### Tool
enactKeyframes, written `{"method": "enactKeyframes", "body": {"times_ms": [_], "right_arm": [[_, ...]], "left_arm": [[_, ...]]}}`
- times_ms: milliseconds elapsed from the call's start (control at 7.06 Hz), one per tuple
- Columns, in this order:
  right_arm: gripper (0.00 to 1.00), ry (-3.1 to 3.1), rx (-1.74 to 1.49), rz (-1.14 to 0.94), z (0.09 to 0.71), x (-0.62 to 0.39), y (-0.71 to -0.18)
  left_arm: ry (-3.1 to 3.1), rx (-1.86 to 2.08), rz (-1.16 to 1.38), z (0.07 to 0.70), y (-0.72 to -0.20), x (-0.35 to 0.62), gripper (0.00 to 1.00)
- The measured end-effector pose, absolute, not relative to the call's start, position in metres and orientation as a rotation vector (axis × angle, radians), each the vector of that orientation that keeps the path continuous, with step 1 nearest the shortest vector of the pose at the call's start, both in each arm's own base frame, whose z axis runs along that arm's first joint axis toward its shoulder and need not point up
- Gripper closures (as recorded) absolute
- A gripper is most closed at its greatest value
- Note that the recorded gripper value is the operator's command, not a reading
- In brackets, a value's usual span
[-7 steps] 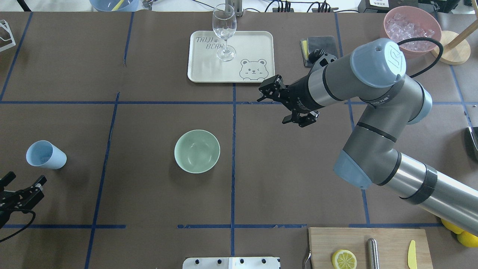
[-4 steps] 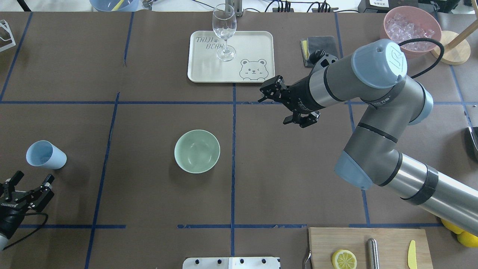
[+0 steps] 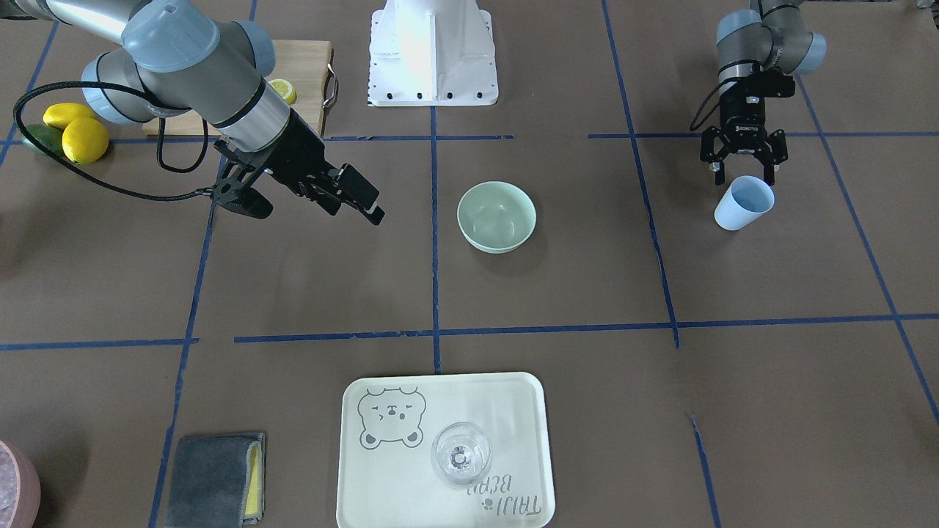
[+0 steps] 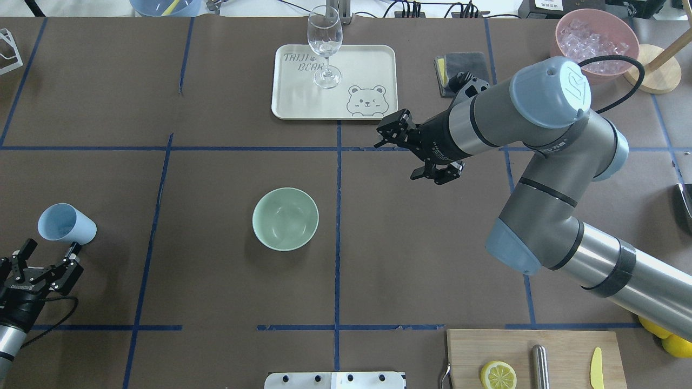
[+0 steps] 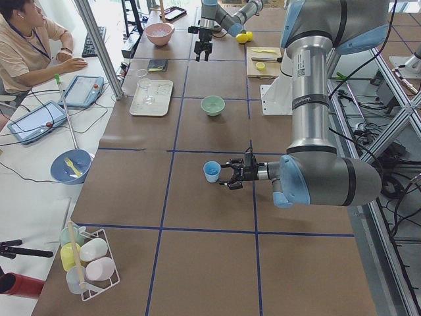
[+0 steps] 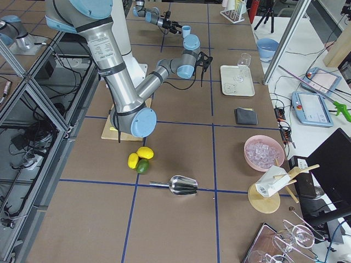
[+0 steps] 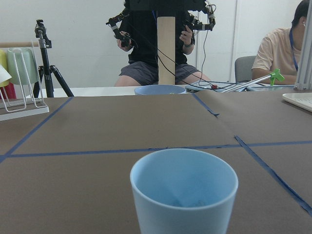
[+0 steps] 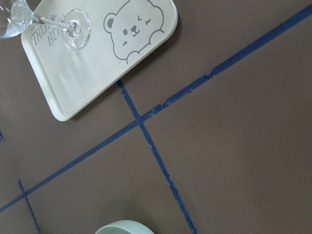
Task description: Pour ice into bowl
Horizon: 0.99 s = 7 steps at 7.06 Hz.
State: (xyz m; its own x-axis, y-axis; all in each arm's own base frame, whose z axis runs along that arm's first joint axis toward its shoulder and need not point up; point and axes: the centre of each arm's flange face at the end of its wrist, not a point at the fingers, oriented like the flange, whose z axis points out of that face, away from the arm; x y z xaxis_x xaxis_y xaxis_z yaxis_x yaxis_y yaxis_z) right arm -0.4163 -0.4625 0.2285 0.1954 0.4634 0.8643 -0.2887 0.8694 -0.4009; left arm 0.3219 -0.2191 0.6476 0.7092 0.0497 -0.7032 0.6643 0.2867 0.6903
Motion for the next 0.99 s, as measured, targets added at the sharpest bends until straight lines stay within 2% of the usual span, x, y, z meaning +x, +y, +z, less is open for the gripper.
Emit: {"method": "enactKeyframes", "body": {"times_ms": [991], "right_arm": [[0.0, -1.257, -0.165, 0.535, 0.237, -0.415, -0.462]], "left_arm": [[0.644, 1.214, -0.504, 0.65, -0.261, 0.344, 0.01]]}}
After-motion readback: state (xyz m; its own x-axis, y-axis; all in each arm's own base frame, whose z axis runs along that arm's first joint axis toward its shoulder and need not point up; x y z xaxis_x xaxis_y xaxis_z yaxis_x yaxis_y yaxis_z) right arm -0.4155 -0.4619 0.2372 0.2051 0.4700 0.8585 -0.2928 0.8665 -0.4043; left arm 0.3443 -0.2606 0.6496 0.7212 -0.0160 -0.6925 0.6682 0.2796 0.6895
